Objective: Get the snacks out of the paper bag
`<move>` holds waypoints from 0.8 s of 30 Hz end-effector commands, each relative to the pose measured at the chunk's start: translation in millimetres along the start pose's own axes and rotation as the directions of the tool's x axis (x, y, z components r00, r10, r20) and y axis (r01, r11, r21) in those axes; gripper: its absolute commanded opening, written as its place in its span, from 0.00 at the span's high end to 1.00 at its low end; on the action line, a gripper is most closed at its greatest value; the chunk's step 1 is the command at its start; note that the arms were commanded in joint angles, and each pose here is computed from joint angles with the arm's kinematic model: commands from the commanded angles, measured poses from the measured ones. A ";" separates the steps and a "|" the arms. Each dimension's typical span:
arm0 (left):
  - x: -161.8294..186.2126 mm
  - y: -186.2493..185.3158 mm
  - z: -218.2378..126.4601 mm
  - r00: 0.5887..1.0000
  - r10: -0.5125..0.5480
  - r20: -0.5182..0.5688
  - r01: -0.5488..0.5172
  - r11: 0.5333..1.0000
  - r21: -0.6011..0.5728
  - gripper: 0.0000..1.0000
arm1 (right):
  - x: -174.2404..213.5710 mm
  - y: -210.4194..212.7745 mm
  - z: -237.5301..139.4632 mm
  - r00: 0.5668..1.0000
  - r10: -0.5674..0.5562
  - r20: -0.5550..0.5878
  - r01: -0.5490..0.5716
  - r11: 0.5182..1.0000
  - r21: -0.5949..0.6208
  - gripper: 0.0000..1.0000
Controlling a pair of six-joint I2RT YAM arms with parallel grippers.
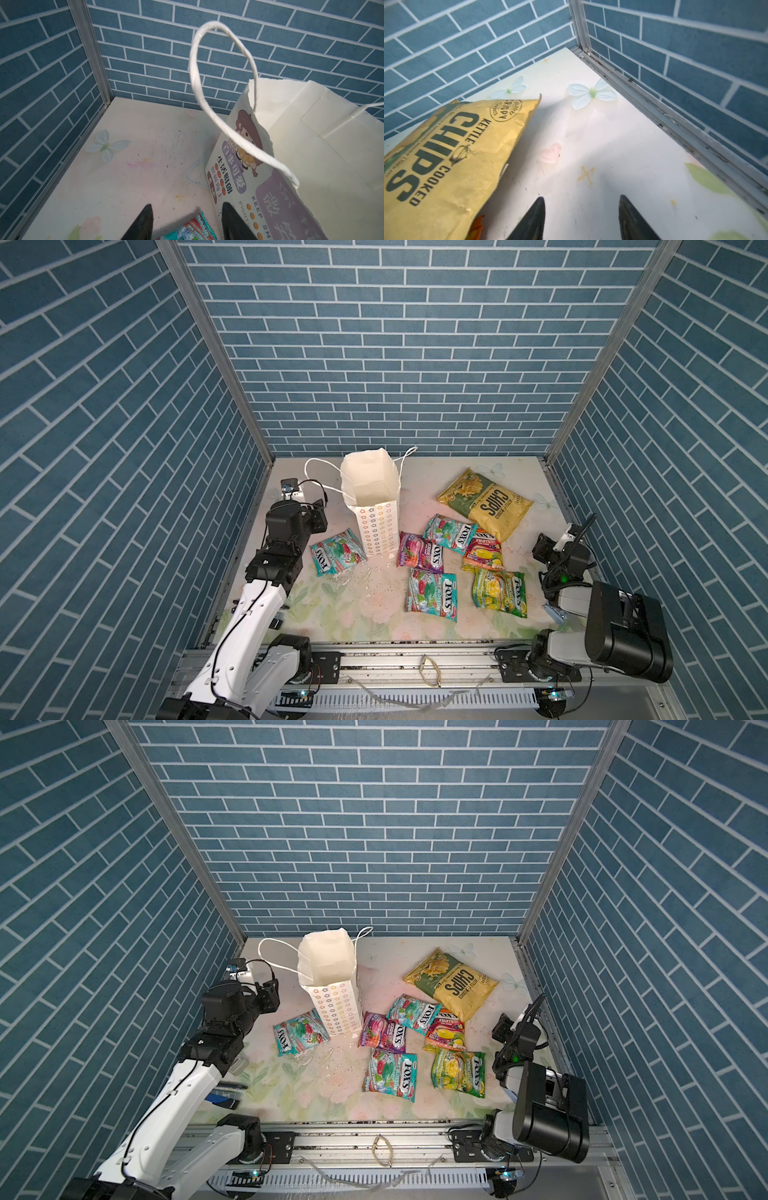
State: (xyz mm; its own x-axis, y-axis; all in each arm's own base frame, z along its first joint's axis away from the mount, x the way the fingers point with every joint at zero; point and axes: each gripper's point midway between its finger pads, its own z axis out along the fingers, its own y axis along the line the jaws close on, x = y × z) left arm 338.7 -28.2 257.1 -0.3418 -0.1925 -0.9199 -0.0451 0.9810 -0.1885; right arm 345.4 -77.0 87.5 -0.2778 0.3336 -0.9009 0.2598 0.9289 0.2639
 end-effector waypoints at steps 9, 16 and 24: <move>-5.1 -3.5 18.3 0.999 0.010 0.053 -0.011 1.000 0.022 0.47 | -19.8 39.5 16.2 0.979 -0.195 0.061 0.198 0.979 -0.055 0.42; -7.5 -7.3 19.1 0.992 0.017 0.125 -0.024 0.998 0.055 0.47 | -6.2 44.0 23.3 0.970 -0.230 0.077 0.234 0.971 -0.046 0.40; 5.2 16.3 19.5 0.976 0.062 0.208 -0.052 0.997 -0.055 0.46 | -5.4 42.3 28.9 0.970 -0.240 0.044 0.241 0.970 -0.020 0.40</move>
State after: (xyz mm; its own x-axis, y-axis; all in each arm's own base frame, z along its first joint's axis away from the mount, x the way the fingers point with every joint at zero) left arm 355.8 -28.6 240.8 -0.2178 -0.1613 -0.9626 -0.0188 0.9868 -0.1611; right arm 378.5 -42.3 86.7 -0.3005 0.1524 -0.9415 0.1677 0.9802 0.1051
